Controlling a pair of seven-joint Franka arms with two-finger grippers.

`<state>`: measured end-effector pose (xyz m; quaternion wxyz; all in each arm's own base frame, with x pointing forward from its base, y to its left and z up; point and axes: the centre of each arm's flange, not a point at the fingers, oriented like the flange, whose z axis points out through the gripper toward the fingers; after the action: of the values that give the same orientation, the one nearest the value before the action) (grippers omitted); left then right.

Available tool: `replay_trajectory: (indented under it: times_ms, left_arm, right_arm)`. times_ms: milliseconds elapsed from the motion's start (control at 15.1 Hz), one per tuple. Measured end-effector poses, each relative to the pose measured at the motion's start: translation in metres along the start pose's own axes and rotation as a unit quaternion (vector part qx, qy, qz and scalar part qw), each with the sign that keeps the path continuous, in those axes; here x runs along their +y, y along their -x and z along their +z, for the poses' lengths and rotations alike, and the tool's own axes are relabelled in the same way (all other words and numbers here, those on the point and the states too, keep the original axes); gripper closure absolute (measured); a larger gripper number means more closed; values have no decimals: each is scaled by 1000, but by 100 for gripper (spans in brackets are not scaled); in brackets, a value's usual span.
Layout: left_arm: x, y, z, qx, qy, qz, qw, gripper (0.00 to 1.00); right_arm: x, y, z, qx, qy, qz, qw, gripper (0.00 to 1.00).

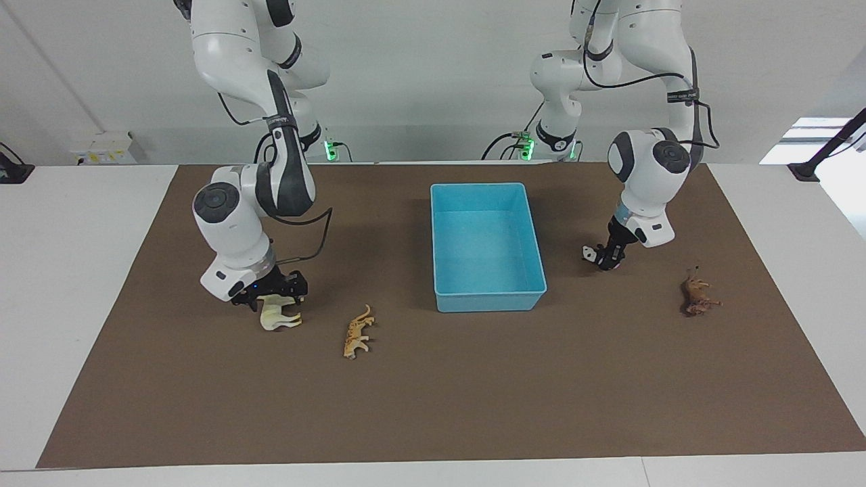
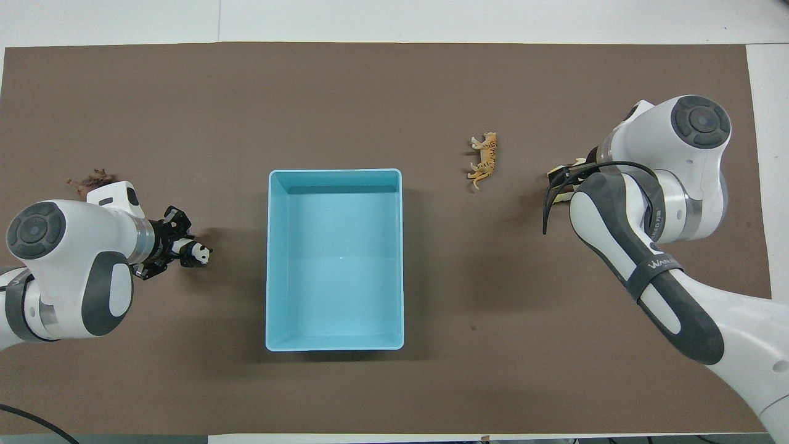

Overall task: Put all toys into storage box
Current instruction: 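Carry the panda over the box with the left gripper and release it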

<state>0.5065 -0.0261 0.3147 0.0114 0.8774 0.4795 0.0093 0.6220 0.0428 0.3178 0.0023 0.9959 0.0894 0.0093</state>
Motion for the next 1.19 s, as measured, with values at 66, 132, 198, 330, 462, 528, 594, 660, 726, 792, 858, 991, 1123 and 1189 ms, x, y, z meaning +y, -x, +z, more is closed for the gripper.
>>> replay_trajectory:
  times_ms: [66,132,198,330,462,528,594,660,726,792,858,991,1123,1189]
  left_arm:
    - [3,-2,-5,-1,-2,1,1000,60]
    - [8,-4,-13,-3,-4,2,1000,60]
    - [15,-8,-27,-5,-9,3,1000,60]
    - [38,-14,-75,-15,-24,12,1000,60]
    - [68,6,-126,-19,-29,39,999,61]
    - [83,30,-139,-18,-27,55,998,61]
    - [98,63,-141,-15,-23,65,998,61]
    - [111,99,-138,-13,-17,72,997,61]
    - [122,136,-129,-10,-7,81,997,61]
    - [128,170,-117,-8,0,91,996,61]
    - [130,201,-102,-9,3,101,995,61]
    - [125,238,-79,-11,-4,119,993,61]
    - [122,242,-76,-11,-10,125,992,46]
    - [122,237,-79,-11,-11,131,991,36]
  right_arm:
    - [1,1,3,-3,-1,-9,1000,0]
    - [2,1,5,-3,-1,-17,1000,0]
    - [2,1,7,0,-1,-25,1000,0]
    - [3,4,12,7,1,-33,999,0]
    - [4,9,22,13,2,-43,999,0]
    - [5,12,27,14,3,-51,999,0]
    - [6,15,32,17,4,-58,998,0]
    - [7,18,36,18,4,-60,998,3]
    - [10,21,39,19,5,-61,998,4]
    - [12,21,39,20,5,-60,998,13]
    - [12,21,36,22,5,-59,998,24]
    - [13,21,31,26,5,-59,998,48]
    - [12,20,30,27,5,-59,998,57]
    - [12,20,30,27,5,-59,998,57]
